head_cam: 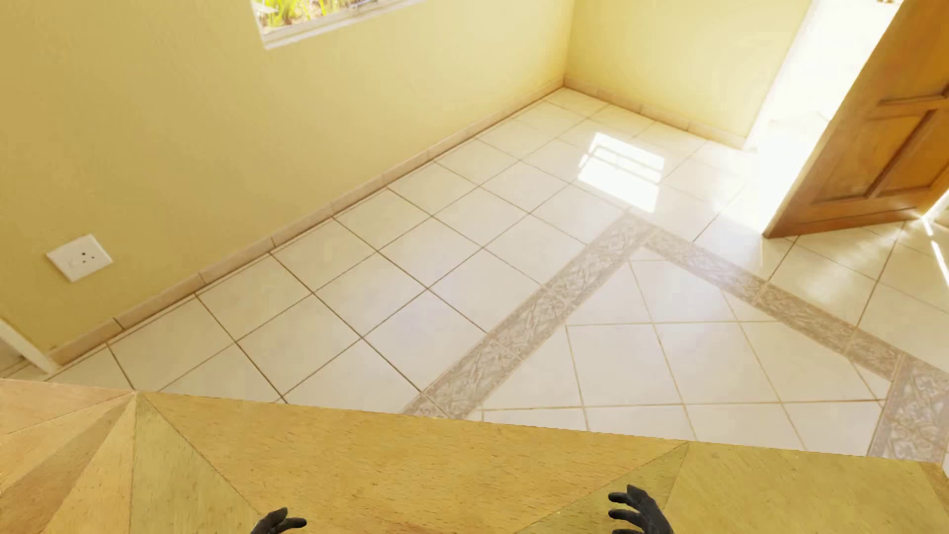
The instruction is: Turn back
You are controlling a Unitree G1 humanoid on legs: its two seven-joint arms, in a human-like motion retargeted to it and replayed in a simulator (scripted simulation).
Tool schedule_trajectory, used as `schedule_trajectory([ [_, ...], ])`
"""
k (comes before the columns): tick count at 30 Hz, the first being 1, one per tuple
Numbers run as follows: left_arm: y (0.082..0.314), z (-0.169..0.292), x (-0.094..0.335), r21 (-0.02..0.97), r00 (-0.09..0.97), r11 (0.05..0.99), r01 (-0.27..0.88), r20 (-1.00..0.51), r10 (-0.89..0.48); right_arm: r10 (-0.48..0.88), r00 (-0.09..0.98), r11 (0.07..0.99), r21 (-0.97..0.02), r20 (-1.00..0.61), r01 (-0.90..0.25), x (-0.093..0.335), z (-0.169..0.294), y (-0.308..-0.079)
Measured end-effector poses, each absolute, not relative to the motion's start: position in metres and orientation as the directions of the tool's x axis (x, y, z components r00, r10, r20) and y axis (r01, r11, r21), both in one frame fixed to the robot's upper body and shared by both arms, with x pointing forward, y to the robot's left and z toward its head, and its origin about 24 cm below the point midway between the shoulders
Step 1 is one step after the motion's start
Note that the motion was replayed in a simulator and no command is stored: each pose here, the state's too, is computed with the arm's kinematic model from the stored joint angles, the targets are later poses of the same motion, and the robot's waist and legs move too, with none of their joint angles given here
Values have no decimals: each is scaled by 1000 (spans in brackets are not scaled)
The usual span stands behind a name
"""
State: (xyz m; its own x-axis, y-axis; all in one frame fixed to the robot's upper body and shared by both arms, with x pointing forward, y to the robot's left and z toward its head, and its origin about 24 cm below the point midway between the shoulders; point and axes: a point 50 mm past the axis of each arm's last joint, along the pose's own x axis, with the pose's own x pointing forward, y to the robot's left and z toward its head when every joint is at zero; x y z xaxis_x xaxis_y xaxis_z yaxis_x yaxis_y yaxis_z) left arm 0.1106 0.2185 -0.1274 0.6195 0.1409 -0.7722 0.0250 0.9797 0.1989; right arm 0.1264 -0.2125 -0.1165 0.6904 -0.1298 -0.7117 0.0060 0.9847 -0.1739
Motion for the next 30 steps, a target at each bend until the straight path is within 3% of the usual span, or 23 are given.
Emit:
schedule_trajectory([
  [2, 197, -131, 125, 176, 593, 984, 33, -796, 123, -93, 549, 986, -152, -831, -63, 88, -140, -201],
  [5, 216, -140, 96, 292, 483, 956, -27, -834, 268, -24, 668, 974, -167, -744, -151, 145, -120, -179],
  [6, 222, -140, 91, 333, 466, 942, -35, -829, 310, -28, 642, 978, -153, -766, -139, 133, -127, -180],
  [8, 225, -139, 89, 387, 478, 921, -43, -802, 359, -90, 603, 986, -157, -793, -60, 117, -131, -210],
  [9, 212, -137, 94, 366, 501, 929, -57, -794, 344, -82, 601, 980, -173, -795, -95, 118, -129, -218],
  [12, 224, -131, 105, 344, 533, 934, -95, -775, 339, -5, 681, 989, -106, -733, -107, 143, -119, -190],
  [14, 228, -138, 94, 338, 498, 939, -60, -805, 322, 36, 714, 983, -103, -699, -150, 151, -116, -175],
  [17, 243, -133, 96, 409, 526, 912, -11, -774, 353, -16, 710, 986, -130, -704, -107, 147, -112, -201],
  [19, 211, -132, 117, 360, 572, 933, -9, -763, 300, -17, 634, 972, -162, -773, -170, 124, -124, -218],
  [23, 218, -136, 95, 284, 494, 957, -51, -826, 272, -11, 697, 979, -148, -717, -137, 150, -116, -200],
  [26, 239, -141, 74, 304, 422, 951, -46, -857, 295, -5, 762, 989, -117, -648, -93, 163, -108, -184],
  [29, 224, -129, 111, 323, 566, 943, -81, -764, 310, -86, 645, 984, -168, -759, -66, 118, -124, -221],
  [30, 209, -130, 114, 304, 583, 949, -87, -757, 296, -67, 627, 981, -165, -776, -99, 120, -126, -215],
])
